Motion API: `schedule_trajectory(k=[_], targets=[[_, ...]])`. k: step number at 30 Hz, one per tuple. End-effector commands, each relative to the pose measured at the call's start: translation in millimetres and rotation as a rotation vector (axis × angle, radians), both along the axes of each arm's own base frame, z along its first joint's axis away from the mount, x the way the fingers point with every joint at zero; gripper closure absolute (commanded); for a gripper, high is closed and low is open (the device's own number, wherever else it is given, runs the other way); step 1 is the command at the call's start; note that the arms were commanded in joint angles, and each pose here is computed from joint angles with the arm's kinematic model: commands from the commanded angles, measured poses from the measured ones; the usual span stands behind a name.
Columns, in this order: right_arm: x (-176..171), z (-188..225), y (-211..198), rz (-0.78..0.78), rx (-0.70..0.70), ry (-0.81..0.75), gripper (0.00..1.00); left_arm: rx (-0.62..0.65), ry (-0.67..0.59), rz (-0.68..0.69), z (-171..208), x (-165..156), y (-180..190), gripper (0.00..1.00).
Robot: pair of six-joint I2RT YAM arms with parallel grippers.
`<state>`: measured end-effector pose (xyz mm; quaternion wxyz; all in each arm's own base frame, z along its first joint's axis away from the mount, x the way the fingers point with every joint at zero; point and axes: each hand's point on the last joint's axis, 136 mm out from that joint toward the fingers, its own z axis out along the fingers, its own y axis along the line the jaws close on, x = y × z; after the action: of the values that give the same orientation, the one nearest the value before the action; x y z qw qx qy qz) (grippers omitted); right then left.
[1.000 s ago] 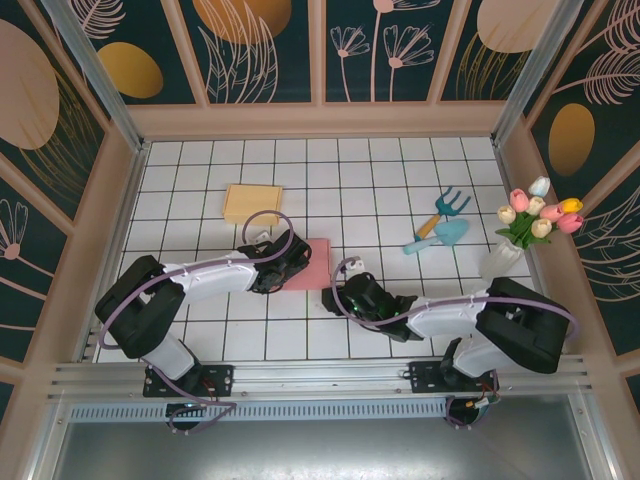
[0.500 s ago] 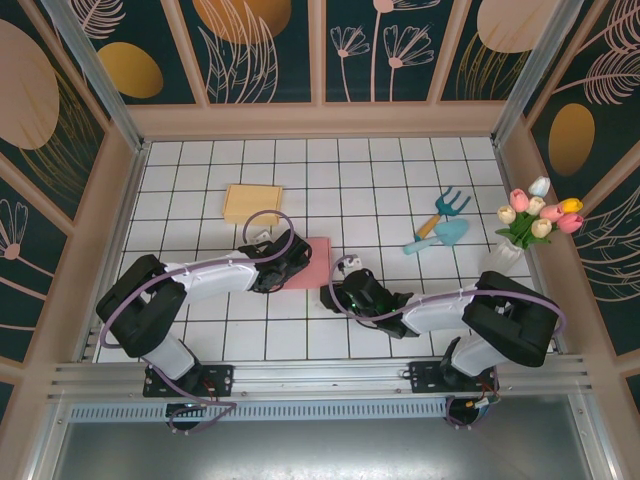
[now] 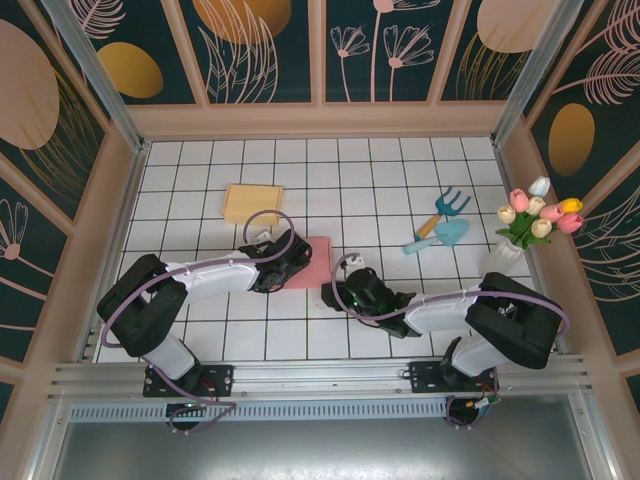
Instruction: Fold the paper box
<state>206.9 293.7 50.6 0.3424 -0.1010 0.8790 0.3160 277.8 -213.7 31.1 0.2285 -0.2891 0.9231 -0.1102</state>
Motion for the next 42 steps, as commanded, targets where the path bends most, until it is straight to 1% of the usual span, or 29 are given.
schedule_trajectory(k=[1, 8, 18, 19, 21, 33, 38, 42], targets=[[6, 7, 5, 0.001, 0.020, -0.023, 0.63, 0.154, 0.193, -0.010, -45, -39, 36, 0.08], [7, 2, 4, 0.001, 0.010, -0.018, 0.64, 0.155, 0.195, -0.013, -46, -38, 35, 0.08], [5, 7, 11, 0.024, 0.041, -0.017, 0.67, 0.157, 0.195, -0.013, -45, -38, 35, 0.08], [6, 8, 11, 0.022, 0.041, -0.017, 0.67, 0.158, 0.195, -0.014, -45, -38, 35, 0.08], [7, 9, 9, 0.005, 0.043, -0.017, 0.63, 0.159, 0.195, -0.014, -45, -38, 35, 0.08], [11, 24, 0, -0.054, 0.124, -0.028, 0.63, 0.163, 0.199, -0.012, -47, -38, 36, 0.08], [16, 18, -5, -0.077, 0.101, -0.004, 0.63, 0.159, 0.198, -0.012, -47, -38, 35, 0.08], [16, 12, -4, -0.072, 0.085, 0.009, 0.65, 0.156, 0.198, -0.013, -47, -38, 34, 0.08]])
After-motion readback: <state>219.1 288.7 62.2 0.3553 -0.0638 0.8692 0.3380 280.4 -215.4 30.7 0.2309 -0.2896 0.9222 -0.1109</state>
